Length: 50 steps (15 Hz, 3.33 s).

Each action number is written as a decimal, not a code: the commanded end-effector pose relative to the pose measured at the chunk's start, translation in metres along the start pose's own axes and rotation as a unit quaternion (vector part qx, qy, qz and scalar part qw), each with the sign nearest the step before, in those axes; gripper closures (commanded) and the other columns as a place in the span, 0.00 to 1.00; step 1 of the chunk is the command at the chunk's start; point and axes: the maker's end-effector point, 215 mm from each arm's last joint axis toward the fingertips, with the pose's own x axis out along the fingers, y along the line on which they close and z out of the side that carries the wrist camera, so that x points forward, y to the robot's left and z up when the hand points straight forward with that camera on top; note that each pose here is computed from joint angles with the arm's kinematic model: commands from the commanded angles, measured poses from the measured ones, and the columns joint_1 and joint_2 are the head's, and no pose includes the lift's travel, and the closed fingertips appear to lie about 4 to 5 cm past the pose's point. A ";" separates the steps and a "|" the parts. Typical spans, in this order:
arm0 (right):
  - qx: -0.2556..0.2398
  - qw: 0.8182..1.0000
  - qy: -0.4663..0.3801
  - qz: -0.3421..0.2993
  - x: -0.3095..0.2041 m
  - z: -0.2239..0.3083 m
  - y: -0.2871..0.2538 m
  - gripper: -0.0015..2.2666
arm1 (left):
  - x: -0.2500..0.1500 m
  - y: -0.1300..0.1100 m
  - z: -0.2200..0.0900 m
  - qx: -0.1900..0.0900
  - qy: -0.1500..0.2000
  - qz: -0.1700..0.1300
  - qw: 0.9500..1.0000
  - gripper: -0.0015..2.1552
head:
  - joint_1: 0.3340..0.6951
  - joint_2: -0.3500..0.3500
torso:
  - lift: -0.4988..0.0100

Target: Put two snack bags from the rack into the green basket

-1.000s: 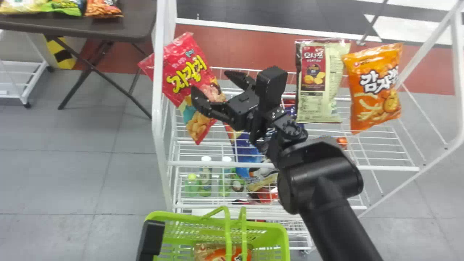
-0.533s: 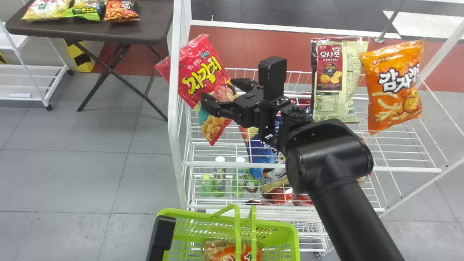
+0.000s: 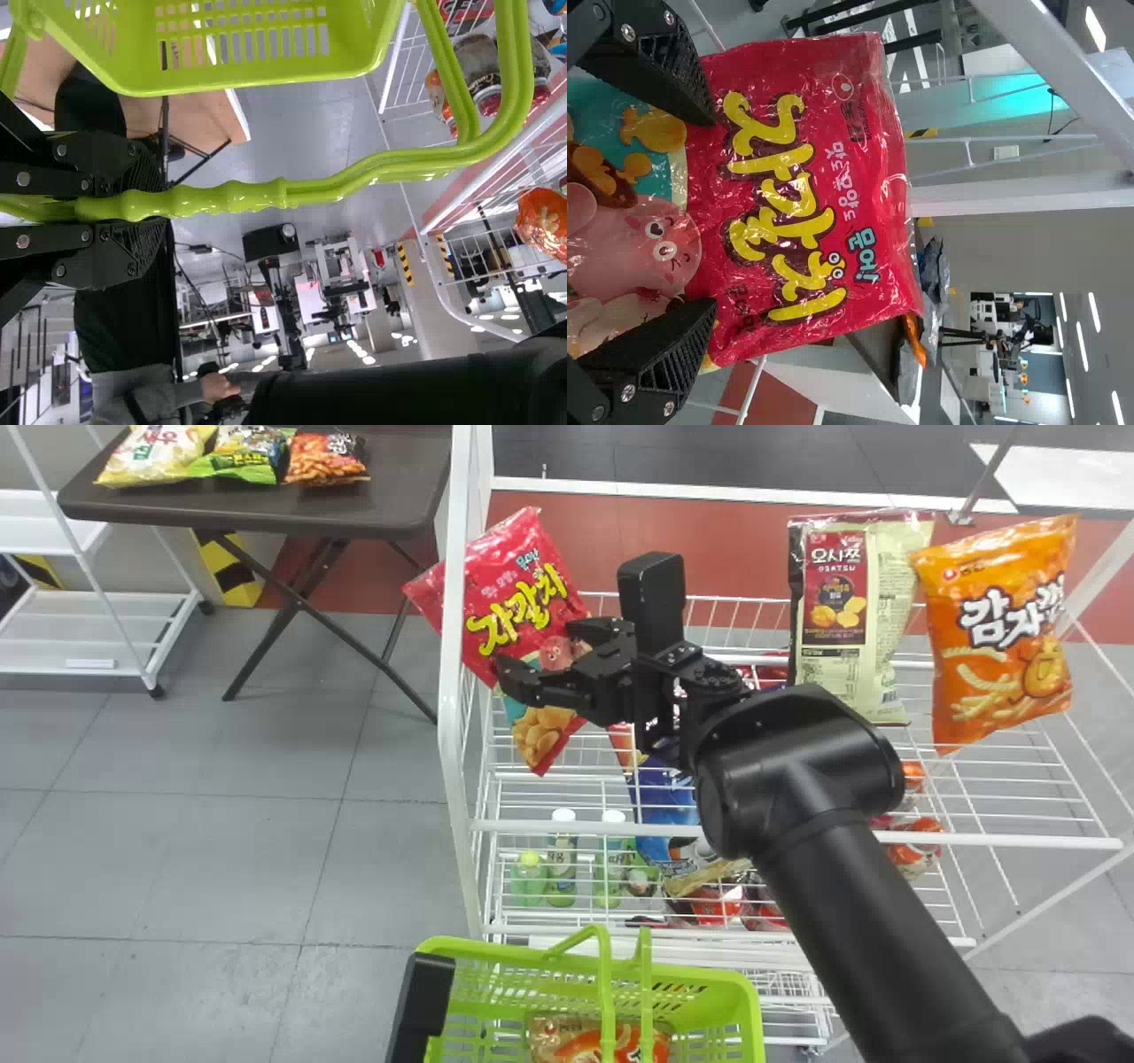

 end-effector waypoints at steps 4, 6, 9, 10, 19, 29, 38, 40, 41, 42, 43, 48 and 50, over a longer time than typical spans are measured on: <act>-0.049 0.999 -0.014 -0.002 0.013 0.024 -0.007 0.44 | -0.002 0.002 0.002 0.000 -0.004 0.002 1.000 0.99 | 1.00 0.45 | 0.97; -0.043 0.999 -0.008 -0.005 0.016 0.022 -0.015 0.76 | -0.003 0.007 0.006 -0.001 -0.010 0.005 1.000 0.99 | 1.00 0.46 | 0.97; -0.038 0.999 -0.019 -0.014 0.014 0.023 -0.028 0.99 | -0.003 0.010 0.009 -0.001 -0.013 0.006 1.000 0.99 | 1.00 0.45 | 0.97; -0.040 0.999 -0.031 -0.014 0.012 0.025 -0.027 0.99 | -0.003 0.010 0.010 -0.002 -0.013 0.006 1.000 0.99 | 1.00 0.45 | 0.97; 0.001 0.997 -0.071 -0.042 -0.074 0.013 -0.023 0.99 | -0.004 0.007 0.012 0.007 -0.010 0.011 1.000 0.99 | 1.00 0.42 | 0.97; 0.111 0.991 -0.006 -0.074 -0.269 -0.024 -0.018 0.99 | 0.002 0.007 0.022 0.020 -0.006 0.029 0.999 0.99 | 1.00 0.05 | 0.97; 0.265 0.908 0.318 -0.064 -0.390 -0.188 0.078 0.99 | 0.000 0.002 0.023 0.017 -0.026 0.022 0.999 0.99 | 1.00 0.00 | 0.97; 0.289 0.893 0.340 -0.046 -0.395 -0.211 0.099 0.99 | 0.003 -0.003 0.025 0.019 -0.030 0.014 0.999 0.99 | 1.00 0.00 | 0.97; 0.302 0.887 0.348 -0.033 -0.393 -0.220 0.109 0.99 | 0.004 -0.004 0.025 0.020 -0.031 0.013 0.999 0.99 | 1.00 0.00 | 0.97; 0.305 0.890 0.340 -0.024 -0.384 -0.222 0.113 0.99 | 0.005 -0.005 0.024 0.021 -0.029 0.012 0.999 0.99 | 1.00 0.00 | 0.97; 0.304 0.893 0.331 -0.016 -0.371 -0.223 0.116 0.99 | 0.005 -0.007 0.024 0.022 -0.030 0.011 0.999 0.99 | 1.00 0.00 | 0.97; 0.282 0.915 0.288 -0.010 -0.310 -0.236 0.115 0.99 | 0.007 -0.013 0.016 0.025 -0.025 0.010 0.999 0.99 | 1.00 0.00 | 0.97; 0.295 0.907 0.301 -0.014 -0.304 -0.262 0.114 0.99 | 0.009 -0.017 0.015 0.029 -0.024 0.008 0.999 0.99 | 1.00 0.00 | 0.97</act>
